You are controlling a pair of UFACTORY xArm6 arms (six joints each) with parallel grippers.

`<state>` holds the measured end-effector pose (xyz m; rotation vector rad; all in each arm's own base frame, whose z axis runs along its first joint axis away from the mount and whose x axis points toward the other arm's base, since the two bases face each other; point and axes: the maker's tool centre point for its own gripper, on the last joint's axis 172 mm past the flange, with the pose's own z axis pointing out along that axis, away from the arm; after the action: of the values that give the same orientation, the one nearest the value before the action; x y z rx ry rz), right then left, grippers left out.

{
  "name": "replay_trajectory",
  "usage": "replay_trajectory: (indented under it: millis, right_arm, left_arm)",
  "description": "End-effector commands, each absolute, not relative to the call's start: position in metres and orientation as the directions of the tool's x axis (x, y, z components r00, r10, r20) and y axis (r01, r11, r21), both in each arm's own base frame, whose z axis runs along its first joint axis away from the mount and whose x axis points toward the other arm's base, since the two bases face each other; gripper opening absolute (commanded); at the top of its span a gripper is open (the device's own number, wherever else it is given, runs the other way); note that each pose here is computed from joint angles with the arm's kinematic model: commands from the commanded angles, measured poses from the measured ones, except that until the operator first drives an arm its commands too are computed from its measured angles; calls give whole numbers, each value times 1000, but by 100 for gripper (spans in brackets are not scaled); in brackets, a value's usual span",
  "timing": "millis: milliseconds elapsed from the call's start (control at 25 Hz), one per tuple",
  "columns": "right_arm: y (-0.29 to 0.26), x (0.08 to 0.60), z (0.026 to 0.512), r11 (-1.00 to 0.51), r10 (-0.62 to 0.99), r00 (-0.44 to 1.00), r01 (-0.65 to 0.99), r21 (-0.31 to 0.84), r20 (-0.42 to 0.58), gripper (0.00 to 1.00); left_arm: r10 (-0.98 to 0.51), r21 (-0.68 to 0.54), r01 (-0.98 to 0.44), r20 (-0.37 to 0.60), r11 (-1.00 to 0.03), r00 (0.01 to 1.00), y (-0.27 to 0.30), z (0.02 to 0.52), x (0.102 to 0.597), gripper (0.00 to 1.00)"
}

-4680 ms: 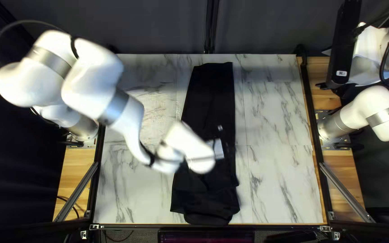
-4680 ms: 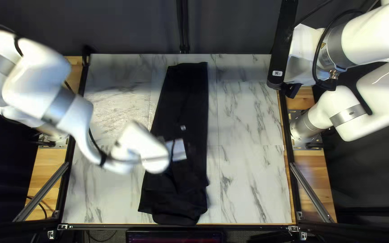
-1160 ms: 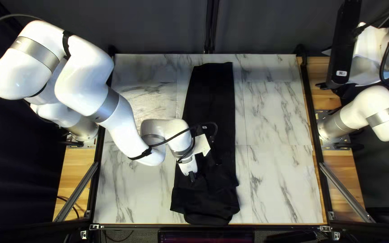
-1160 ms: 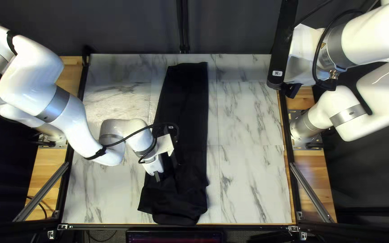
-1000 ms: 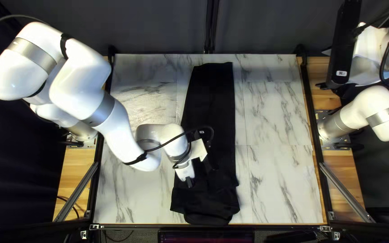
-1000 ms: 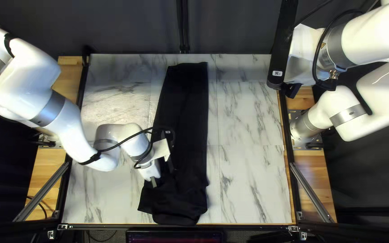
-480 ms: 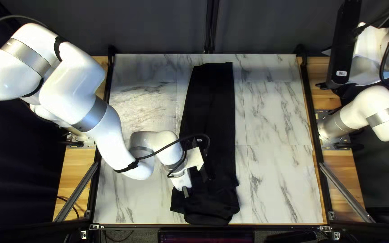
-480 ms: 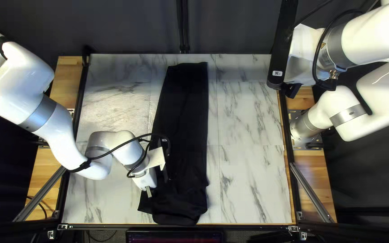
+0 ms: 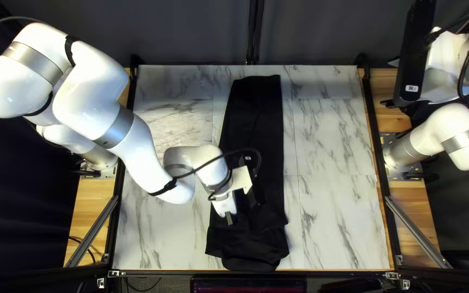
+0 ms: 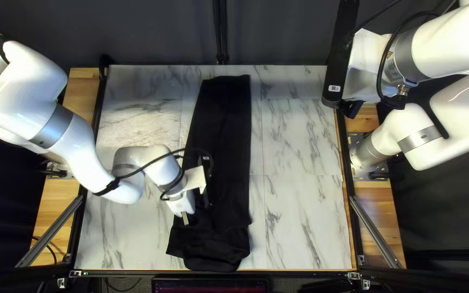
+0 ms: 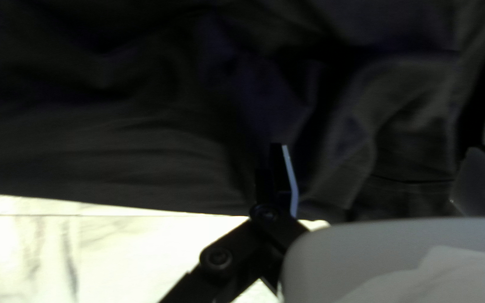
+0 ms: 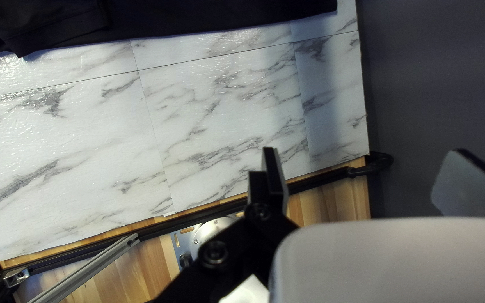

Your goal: Fold t-shirt

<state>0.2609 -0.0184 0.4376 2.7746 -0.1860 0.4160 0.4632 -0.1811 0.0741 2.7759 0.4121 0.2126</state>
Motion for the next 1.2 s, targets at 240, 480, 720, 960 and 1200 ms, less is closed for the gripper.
replay_trajectory:
  millis: [240, 480, 720, 960, 1200]
  right_arm:
    - [-18, 261, 438, -938, -79, 949, -175, 301, 306, 100]
    - [-18, 261, 438, -938, -79, 949, -175, 301, 306, 100]
    - [-18, 261, 438, -938, -79, 949, -175, 301, 306, 100]
    - [-18, 261, 438, -938, -79, 949, -175, 301, 306, 100]
    - [-18, 261, 438, -938, -79, 949, -175, 301, 306, 100]
  left_arm:
    - [329, 406, 281, 53, -869, 943, -210, 52, 482, 96]
    - [321, 430, 283, 17, -857, 947, -217, 47, 483, 95]
    - [329, 433, 290, 16, -853, 944, -207, 48, 480, 94]
    - [319, 388, 277, 49, -879, 946, -187, 66, 474, 95]
    - [313, 372, 277, 40, -886, 949, -180, 49, 478, 95]
